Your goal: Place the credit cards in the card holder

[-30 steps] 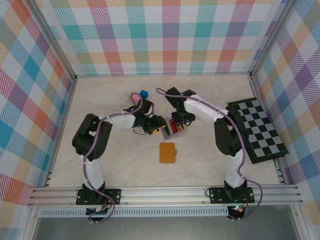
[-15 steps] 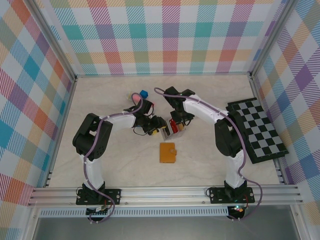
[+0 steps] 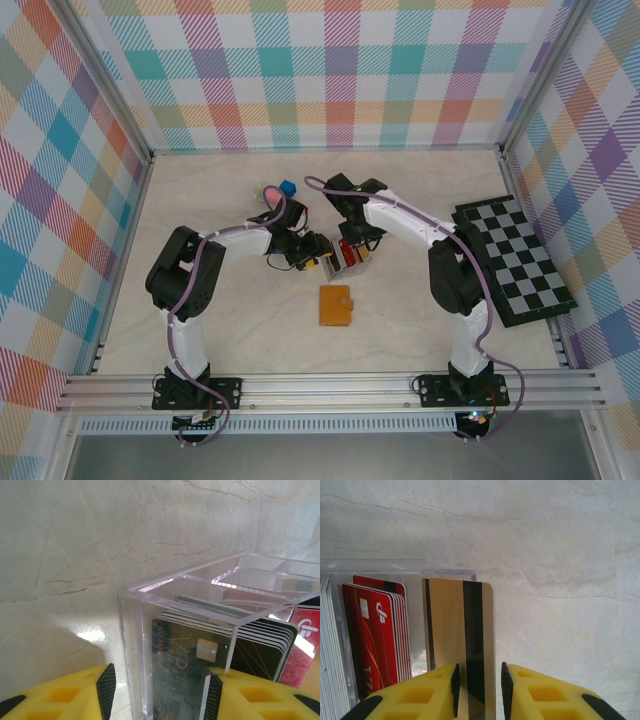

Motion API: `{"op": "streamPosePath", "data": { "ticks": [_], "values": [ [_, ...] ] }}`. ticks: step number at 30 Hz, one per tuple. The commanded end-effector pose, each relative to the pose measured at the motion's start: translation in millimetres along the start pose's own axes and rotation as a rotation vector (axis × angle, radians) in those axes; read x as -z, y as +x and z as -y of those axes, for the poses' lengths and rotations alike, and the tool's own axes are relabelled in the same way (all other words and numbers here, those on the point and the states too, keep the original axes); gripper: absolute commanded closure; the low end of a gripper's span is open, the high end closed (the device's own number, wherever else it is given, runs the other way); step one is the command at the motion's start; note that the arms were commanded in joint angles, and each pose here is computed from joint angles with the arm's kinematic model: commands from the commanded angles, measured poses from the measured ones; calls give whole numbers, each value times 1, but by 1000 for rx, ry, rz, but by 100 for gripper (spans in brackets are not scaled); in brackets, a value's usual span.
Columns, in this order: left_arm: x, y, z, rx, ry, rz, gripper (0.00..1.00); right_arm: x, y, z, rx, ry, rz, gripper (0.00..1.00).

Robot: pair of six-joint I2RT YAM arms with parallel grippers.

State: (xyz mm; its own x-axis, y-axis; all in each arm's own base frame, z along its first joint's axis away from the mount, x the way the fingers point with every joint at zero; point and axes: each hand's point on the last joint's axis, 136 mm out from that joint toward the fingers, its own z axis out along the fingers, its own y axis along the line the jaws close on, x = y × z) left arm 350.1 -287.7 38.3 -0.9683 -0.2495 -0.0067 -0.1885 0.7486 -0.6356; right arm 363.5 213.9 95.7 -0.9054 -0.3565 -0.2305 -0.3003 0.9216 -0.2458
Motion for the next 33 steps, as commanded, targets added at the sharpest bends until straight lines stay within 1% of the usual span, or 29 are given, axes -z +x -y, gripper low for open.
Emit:
{"op": "streamPosePath", "data": {
  "ticks": [1,7,13,16,22,24,26,30,33],
  "values": [
    [-8,11,-20,22,-73,-43,49,24,-6,10,5,24,45,72],
    [-8,11,-20,21,-72,-44,49,27,-5,11,8,32,47,73],
    [-6,10,-19,16,-70,-40,49,35,-7,11,8,30,66,77],
    [-6,10,-18,14,-69,-37,49,39,-7,13,7,30,73,81],
    [-5,9,-17,11,-68,-33,49,44,-7,13,0,22,79,83],
    [-3,9,-16,6,-67,-28,49,49,-7,13,-9,7,86,86],
    [-1,8,-13,-4,-63,-21,49,57,-7,8,-23,-38,102,91],
    [11,5,-4,-24,-40,13,47,82,-8,-3,-78,-173,158,96],
    [25,1,11,-44,-1,55,44,98,-5,-7,-145,-283,194,96]
  ]
}}
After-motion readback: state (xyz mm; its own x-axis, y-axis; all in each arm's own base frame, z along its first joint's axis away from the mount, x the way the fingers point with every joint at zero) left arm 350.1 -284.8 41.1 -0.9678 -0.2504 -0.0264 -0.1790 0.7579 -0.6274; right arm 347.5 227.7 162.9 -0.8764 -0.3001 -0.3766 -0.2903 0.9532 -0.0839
